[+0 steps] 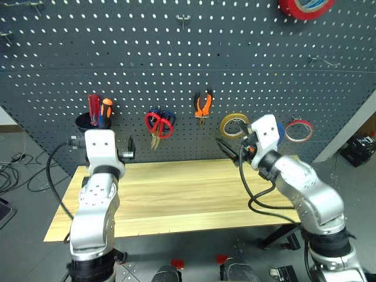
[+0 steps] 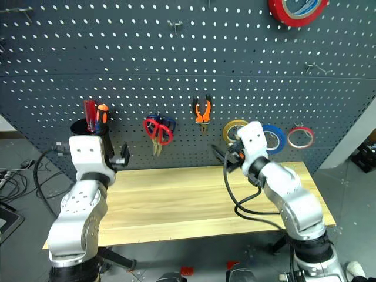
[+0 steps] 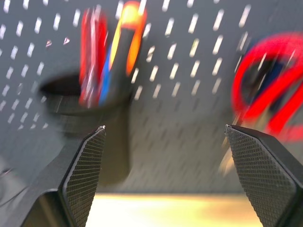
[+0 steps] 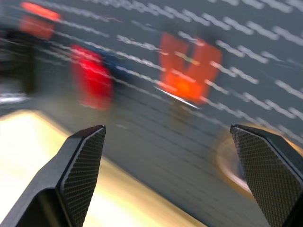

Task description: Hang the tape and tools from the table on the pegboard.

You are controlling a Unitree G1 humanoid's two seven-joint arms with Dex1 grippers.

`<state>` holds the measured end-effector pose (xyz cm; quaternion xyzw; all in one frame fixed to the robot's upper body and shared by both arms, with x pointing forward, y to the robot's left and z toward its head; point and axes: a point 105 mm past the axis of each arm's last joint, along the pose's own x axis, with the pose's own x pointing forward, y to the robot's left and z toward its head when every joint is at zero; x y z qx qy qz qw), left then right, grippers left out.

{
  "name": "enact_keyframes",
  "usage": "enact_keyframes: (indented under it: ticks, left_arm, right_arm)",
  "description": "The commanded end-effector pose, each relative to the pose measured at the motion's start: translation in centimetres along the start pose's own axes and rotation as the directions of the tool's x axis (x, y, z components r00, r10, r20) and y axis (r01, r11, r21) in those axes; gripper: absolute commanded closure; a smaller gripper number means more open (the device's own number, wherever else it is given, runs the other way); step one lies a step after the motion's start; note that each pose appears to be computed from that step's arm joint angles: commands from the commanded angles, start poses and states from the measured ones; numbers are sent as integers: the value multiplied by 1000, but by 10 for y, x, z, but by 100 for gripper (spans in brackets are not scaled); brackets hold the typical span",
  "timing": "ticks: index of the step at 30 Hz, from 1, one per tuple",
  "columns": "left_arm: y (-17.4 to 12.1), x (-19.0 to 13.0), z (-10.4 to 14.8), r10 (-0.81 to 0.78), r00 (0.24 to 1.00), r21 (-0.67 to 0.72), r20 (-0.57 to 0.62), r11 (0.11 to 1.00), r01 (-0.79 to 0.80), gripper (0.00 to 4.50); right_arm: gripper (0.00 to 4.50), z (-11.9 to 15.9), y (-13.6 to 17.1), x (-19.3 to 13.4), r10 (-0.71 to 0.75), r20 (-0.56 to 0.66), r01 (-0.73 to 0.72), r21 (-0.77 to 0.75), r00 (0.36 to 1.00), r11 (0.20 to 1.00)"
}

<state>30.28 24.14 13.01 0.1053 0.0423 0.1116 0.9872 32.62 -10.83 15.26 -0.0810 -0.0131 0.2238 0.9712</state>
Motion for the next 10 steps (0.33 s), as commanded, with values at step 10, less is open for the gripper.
enact_keyframes:
  ticks: [10]
  left_arm:
    - [13, -21, -64, -17, 999, -43, -34, 999, 16, 24]
  right_arm:
    - [0, -108, -40, -41, -156, -108, 170, 129, 982, 977]
